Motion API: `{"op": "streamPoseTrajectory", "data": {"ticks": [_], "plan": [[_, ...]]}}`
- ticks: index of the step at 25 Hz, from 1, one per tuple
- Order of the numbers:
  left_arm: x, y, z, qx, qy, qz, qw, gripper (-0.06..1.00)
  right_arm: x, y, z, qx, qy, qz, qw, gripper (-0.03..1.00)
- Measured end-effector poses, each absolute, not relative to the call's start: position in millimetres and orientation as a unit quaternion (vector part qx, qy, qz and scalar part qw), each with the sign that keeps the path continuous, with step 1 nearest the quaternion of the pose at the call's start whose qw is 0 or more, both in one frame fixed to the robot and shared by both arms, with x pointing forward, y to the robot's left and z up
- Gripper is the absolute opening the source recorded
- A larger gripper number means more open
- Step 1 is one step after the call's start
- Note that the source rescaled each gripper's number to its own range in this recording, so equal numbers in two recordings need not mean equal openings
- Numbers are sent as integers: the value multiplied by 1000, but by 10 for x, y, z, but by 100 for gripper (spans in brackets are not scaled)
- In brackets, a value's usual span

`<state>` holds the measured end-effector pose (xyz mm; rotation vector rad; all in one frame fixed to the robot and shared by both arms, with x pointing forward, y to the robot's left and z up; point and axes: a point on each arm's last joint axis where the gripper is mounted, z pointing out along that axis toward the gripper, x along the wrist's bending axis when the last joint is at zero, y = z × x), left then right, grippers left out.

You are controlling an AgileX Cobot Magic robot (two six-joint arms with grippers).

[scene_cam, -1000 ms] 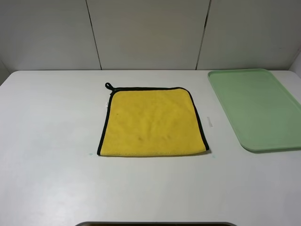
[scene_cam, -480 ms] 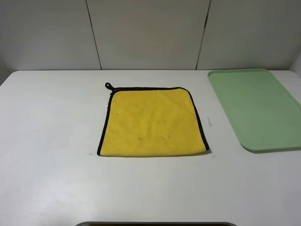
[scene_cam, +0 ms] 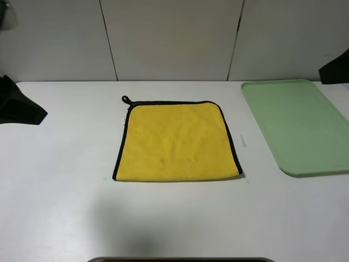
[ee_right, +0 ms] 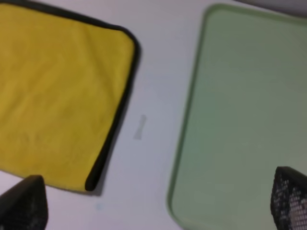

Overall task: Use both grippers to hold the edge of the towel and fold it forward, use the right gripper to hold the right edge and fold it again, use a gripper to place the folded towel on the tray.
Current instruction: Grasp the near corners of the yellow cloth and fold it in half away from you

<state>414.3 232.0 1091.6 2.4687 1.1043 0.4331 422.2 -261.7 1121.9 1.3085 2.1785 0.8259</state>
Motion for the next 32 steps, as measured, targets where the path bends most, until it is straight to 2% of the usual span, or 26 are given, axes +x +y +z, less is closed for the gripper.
{"op": "streamPoseTrajectory", "data": {"ticks": [9, 17, 24, 29, 32], "plan": [[4435, 1949, 10439, 949, 274, 86, 126, 98, 4534, -2001, 10778, 329, 899, 242, 157, 100], [4614, 1700, 9972, 981, 178, 35, 74, 98, 4720, -1602, 10335, 239, 943, 186, 136, 100], [4788, 1598, 9591, 987, 149, 17, 55, 98, 4857, -1491, 9929, 191, 968, 130, 99, 100], [4903, 1492, 9352, 984, 161, 18, 79, 98, 4906, -1467, 9767, 136, 981, 107, 88, 100], [4913, 1430, 9285, 991, 102, 26, 82, 98, 4924, -1457, 9713, 102, 986, 101, 87, 100]]}}
